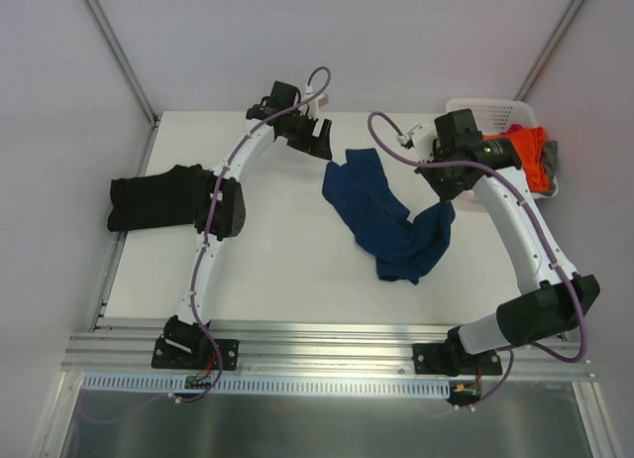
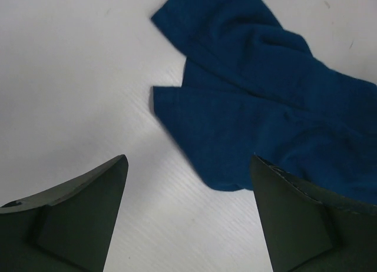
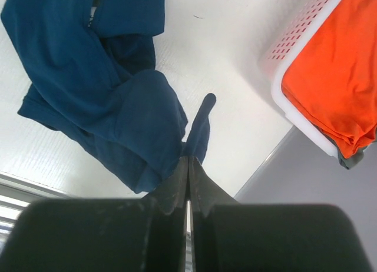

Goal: Fold and stack the t-shirts
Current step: Flatten out the tshirt

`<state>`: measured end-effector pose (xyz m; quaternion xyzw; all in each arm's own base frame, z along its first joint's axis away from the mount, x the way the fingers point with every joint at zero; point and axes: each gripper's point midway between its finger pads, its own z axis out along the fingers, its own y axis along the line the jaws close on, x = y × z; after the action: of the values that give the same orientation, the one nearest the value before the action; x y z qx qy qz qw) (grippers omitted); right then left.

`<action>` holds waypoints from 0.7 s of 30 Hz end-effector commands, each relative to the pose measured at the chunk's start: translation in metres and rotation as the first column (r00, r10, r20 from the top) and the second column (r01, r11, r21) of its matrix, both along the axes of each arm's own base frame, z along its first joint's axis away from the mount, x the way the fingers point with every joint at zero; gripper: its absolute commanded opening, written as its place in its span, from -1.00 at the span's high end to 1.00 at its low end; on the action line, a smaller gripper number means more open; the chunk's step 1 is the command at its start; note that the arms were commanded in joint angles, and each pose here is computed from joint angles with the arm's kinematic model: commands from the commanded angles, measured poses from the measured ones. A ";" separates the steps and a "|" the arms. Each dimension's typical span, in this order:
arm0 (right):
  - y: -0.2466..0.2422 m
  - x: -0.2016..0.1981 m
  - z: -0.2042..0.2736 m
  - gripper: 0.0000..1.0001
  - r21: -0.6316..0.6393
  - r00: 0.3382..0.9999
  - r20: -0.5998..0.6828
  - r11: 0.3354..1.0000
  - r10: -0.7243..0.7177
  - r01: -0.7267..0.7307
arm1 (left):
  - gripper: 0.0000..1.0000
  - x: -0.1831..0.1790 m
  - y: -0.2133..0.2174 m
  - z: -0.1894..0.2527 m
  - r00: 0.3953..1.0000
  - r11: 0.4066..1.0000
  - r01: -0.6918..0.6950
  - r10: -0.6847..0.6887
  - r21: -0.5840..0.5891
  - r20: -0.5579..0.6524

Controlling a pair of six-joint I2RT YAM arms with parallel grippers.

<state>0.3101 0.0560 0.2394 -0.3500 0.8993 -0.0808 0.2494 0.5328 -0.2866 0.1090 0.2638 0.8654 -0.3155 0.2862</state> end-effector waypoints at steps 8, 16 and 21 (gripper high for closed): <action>0.022 -0.025 -0.002 0.99 0.140 0.996 -0.085 0.990 0.028 -0.016 | -0.80 0.020 -0.052 0.017 0.996 0.969 0.074 -0.060 -0.237 0.066; 0.031 -0.011 -0.012 0.99 0.133 0.989 -0.142 0.991 0.027 -0.008 | -0.68 0.009 -0.093 0.008 0.992 0.925 0.125 -0.122 -0.358 0.030; 0.038 -0.008 -0.015 0.99 0.135 0.987 -0.154 0.991 0.038 -0.017 | -0.64 -0.011 -0.104 0.000 0.981 0.903 0.155 -0.187 -0.400 -0.042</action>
<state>0.3056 0.0851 0.2115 -0.3518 0.9162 -0.0025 0.1917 0.5327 -0.3745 0.0785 0.2427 0.8027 -0.4737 0.2690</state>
